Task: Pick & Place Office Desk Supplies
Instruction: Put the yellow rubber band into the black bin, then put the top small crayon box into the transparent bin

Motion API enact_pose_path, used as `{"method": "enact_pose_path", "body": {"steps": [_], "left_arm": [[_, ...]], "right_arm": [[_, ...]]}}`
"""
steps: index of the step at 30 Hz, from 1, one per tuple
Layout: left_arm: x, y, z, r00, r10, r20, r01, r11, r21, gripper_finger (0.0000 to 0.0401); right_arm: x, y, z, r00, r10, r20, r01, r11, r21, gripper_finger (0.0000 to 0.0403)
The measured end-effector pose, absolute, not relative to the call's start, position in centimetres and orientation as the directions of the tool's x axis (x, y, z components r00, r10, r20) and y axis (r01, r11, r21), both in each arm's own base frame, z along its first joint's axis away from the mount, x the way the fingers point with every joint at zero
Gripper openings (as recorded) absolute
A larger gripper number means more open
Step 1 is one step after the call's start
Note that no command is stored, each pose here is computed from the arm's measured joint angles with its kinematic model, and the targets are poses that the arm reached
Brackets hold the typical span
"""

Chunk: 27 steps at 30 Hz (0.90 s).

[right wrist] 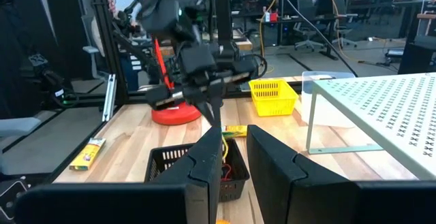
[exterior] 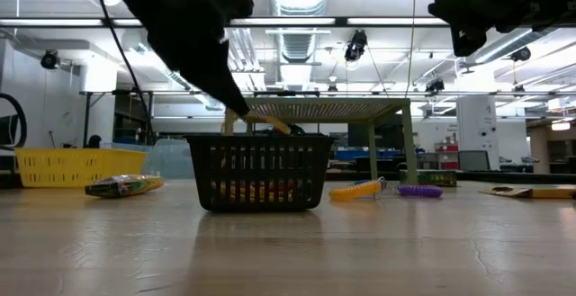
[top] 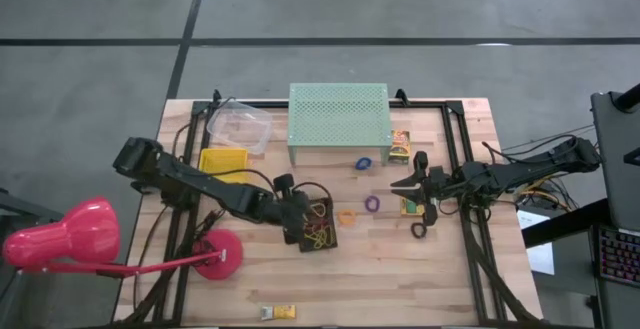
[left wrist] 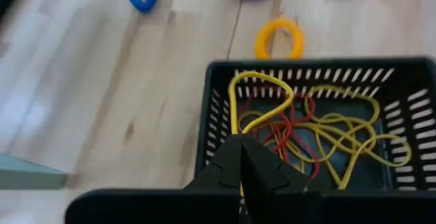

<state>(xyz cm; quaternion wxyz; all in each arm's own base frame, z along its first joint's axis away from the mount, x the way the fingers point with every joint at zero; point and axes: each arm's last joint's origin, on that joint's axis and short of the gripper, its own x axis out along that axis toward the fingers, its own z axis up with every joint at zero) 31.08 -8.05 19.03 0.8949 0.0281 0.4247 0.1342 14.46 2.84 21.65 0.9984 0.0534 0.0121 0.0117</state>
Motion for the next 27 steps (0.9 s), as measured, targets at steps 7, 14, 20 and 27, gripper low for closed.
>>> {"method": "enact_pose_path", "body": {"steps": [7, 14, 20, 27], "left_arm": [[31.5, -8.3, 17.1, 0.552, 0.231, -0.801, -0.200, 0.970, 0.142, 0.0002], [31.5, -8.3, 16.8, 0.540, 0.233, -0.809, -0.214, 0.967, 0.136, 0.0007], [31.5, -8.4, 16.8, 0.539, 0.225, -0.811, -0.212, 0.969, 0.128, 0.0033], [31.5, -8.4, 16.8, 0.538, 0.211, -0.816, -0.204, 0.972, 0.117, 0.0076]], "right_arm": [[14.5, 2.8, 21.6, 0.999, 0.025, -0.023, -0.022, 0.994, 0.107, 0.0068], [14.5, 2.8, 21.6, 0.999, 0.025, -0.023, -0.022, 0.994, 0.107, 0.0068], [14.5, 2.8, 21.6, 0.999, 0.025, -0.023, -0.022, 0.994, 0.107, 0.0068], [14.5, 2.8, 21.6, 0.999, 0.025, -0.023, -0.022, 0.994, 0.107, 0.0068]]}}
